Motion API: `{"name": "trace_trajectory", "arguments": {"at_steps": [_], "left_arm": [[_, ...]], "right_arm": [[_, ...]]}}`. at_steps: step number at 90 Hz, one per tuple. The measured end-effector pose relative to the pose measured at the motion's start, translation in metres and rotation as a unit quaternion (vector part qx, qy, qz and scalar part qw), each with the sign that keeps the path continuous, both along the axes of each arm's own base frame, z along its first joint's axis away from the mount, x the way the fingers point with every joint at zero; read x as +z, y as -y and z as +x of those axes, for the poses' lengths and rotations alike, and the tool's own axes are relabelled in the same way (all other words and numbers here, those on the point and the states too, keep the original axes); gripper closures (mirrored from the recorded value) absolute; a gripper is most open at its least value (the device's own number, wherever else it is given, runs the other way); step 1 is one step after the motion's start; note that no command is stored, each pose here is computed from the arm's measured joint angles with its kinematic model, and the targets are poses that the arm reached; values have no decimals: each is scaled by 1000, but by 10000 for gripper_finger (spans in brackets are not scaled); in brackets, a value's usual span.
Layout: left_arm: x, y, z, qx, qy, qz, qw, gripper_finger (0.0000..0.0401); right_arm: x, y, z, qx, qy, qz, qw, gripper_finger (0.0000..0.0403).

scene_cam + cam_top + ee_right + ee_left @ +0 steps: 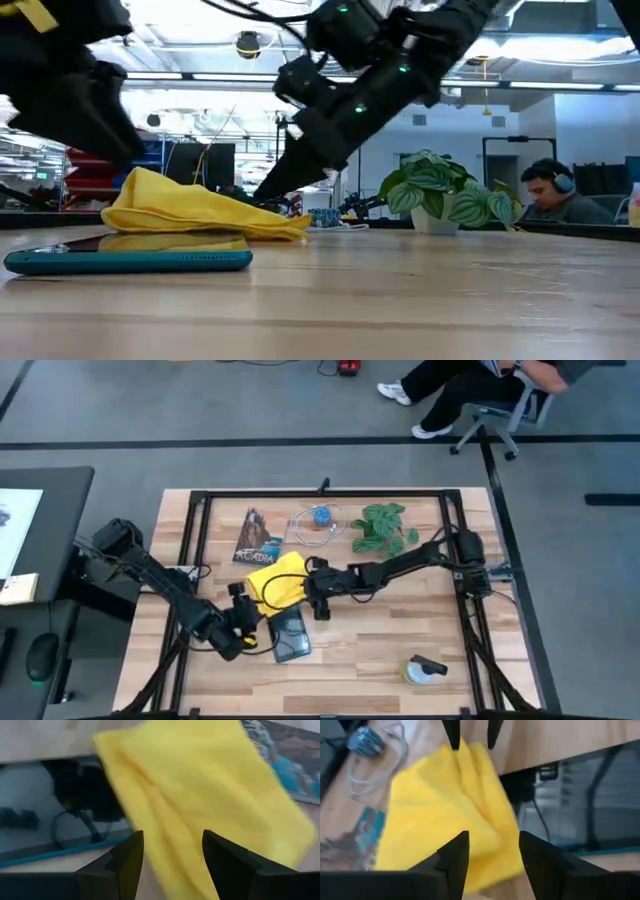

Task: Clean tablet
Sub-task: Prepare the microfiber towel to clean the tablet

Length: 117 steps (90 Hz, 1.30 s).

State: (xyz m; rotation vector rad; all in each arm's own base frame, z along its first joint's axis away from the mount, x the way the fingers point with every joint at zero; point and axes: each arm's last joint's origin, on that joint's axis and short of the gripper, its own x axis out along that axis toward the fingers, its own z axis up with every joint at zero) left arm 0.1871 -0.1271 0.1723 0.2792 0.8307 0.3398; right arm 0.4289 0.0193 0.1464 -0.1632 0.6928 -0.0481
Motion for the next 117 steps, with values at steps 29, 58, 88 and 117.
{"name": "trace_trajectory", "arguments": {"at_steps": [29,58,88,117], "left_arm": [[-14,-1,10,-238,-167,205,935,281],[-40,-14,25,-264,-259,273,888,259],[-46,-11,35,-190,-203,270,922,382],[-15,-8,16,-84,-72,241,964,401]], "right_arm": [[3,14,3,-14,-36,-4,999,219],[-1,6,-1,-14,-64,5,998,219],[-5,5,-5,-29,-90,4,995,219],[1,2,-1,-14,-81,-11,997,219]]}}
